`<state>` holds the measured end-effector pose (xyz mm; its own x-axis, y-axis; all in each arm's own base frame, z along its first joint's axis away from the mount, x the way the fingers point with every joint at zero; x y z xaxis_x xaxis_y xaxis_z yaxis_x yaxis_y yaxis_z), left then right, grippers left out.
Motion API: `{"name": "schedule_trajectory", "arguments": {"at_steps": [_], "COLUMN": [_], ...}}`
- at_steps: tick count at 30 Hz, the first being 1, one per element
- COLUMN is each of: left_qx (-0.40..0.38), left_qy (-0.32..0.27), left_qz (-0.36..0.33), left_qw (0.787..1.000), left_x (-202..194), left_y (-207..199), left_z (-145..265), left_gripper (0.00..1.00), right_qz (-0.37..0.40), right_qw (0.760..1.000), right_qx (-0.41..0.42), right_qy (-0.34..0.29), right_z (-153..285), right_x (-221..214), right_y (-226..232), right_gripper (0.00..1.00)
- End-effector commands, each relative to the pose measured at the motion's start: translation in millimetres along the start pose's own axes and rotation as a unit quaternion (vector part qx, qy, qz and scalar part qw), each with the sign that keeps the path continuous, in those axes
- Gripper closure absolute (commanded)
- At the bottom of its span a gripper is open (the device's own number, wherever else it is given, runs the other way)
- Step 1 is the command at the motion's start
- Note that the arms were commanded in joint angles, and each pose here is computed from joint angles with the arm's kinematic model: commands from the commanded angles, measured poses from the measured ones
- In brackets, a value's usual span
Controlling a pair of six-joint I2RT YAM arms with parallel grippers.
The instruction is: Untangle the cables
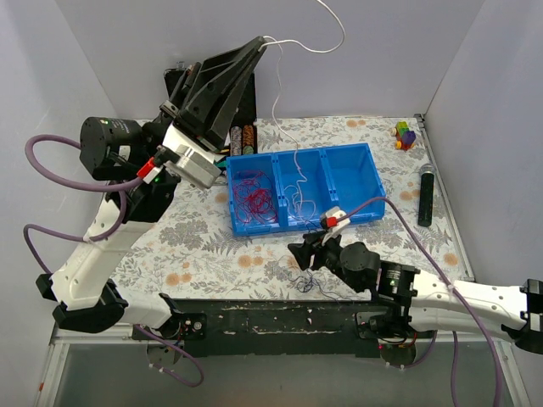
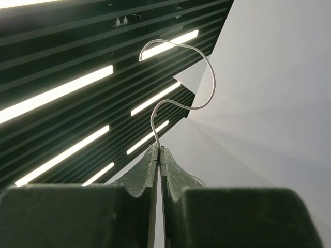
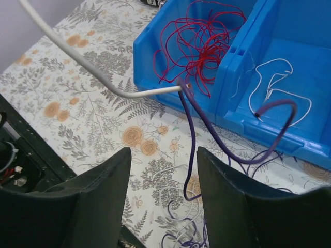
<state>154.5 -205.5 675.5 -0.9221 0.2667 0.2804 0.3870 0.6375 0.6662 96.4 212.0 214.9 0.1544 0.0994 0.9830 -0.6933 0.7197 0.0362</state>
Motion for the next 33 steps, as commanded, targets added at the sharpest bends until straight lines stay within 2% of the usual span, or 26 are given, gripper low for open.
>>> {"name": "schedule_trajectory", "arguments": {"at_steps": [1,5,9,13,15,19,22,28,33], "left_qx": [0.009,0.018,0.084,0.133,0.139,0.141,0.137,0.093,0.097], "left_qy": [-0.015,-0.006,0.015,0.042,0.031,0.007,0.011,0.045,0.090], "left_qz": [-0.011,-0.022,-0.101,-0.098,-0.106,-0.127,-0.089,-0.014,0.026], "left_qw": [1.000,1.000,0.991,0.985,0.984,0.982,0.986,0.995,0.991], "left_x": [14.8,12.9,-2.3,-21.0,-23.0,-32.7,-41.6,-80.9,-120.5], "left_y": [9.8,12.0,18.4,28.4,30.2,27.8,25.3,-20.5,-51.5], "left_z": [-0.8,-0.3,1.6,-12.6,-18.7,-32.1,-41.5,-28.5,-16.4], "left_gripper": [1.00,1.00,1.00,1.00,1.00,1.00,1.00,1.00,1.00], "right_qz": [-0.018,-0.027,-0.055,-0.087,-0.095,-0.101,-0.097,-0.100,-0.111], "right_qw": [0.999,0.998,0.995,0.990,0.987,0.983,0.981,0.985,0.986], "right_qx": [-0.019,-0.051,-0.074,-0.082,-0.092,-0.103,-0.112,-0.116,-0.114], "right_qy": [-0.043,-0.021,0.022,0.068,0.093,0.117,0.123,0.082,0.053], "right_z": [-12.7,-7.9,8.2,24.8,31.5,36.7,37.2,38.4,44.4], "right_x": [14.3,7.2,-25.0,-68.2,-89.9,-107.0,-106.1,-75.0,-56.3], "right_y": [3.4,-4.4,-16.6,-26.0,-31.2,-35.0,-36.0,-37.9,-40.7], "right_gripper": [0.48,0.98,0.99,0.99,0.99,0.99,0.99,0.99,0.99]}}
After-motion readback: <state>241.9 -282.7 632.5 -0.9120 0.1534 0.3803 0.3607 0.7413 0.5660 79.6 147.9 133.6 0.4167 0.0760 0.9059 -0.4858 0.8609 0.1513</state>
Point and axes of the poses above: each gripper's point midway between its finger pads, its own z axis back along the fingers, its own y axis along the line the jaws close on, x = y × z, the point moved 8 cm from there along z, back along the fingers, and after that the axes turned 13 degrees about z, right-handed, at the moved point
